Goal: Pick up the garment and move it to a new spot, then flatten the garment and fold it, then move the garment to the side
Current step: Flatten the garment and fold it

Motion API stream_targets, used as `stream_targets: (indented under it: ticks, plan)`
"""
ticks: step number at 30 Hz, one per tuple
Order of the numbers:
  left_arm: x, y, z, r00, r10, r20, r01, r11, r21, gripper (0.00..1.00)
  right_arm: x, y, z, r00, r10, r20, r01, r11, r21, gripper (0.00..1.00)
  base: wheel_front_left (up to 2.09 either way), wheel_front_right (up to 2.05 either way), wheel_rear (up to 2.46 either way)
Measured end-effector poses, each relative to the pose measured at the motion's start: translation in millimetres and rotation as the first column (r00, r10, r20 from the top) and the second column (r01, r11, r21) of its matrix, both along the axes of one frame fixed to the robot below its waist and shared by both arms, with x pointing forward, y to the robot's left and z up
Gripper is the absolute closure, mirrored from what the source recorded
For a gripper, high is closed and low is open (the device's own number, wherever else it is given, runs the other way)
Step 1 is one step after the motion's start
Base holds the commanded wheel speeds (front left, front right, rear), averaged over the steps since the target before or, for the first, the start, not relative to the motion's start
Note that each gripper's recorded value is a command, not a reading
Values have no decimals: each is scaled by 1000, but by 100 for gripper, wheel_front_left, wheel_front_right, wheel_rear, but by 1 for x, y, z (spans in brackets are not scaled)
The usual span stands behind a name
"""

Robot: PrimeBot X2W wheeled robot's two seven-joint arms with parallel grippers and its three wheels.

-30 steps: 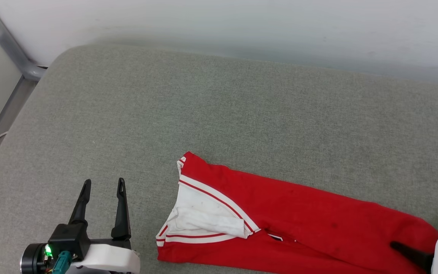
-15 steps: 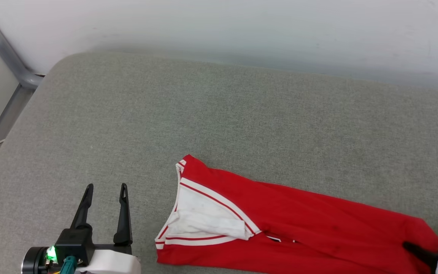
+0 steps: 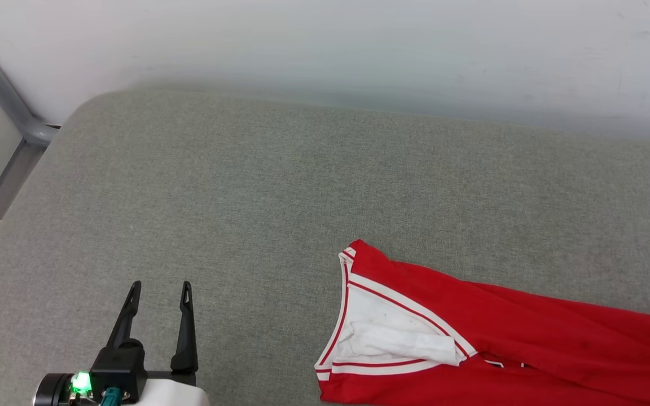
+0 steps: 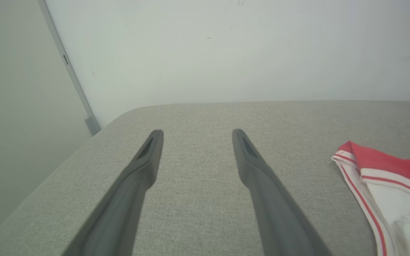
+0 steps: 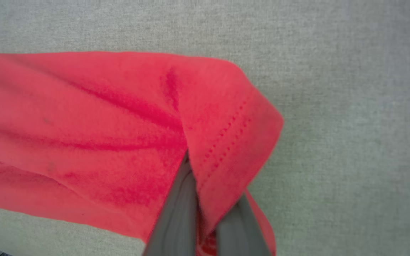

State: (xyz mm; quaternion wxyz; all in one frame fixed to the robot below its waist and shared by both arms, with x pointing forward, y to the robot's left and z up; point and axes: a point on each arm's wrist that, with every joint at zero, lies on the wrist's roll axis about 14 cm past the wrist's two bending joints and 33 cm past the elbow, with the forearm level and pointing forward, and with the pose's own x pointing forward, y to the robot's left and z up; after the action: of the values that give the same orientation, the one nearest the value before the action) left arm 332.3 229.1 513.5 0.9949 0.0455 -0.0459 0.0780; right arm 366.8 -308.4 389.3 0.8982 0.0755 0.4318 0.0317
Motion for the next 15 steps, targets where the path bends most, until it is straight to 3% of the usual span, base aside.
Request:
stream_targets:
  ticks: [7, 15]
  plan:
    - [-5, 0, -3, 1000, 4, -9, -4, 1000, 8, 0, 6, 19, 18, 997, 37, 73, -41, 998, 46, 100, 0, 0, 0]
    - [-7, -2, -8, 1000, -1, -25, 1, 1000, 5, 0, 12, 88, 49, 957, 226, 184, -249, 962, 110, 100, 0, 0, 0]
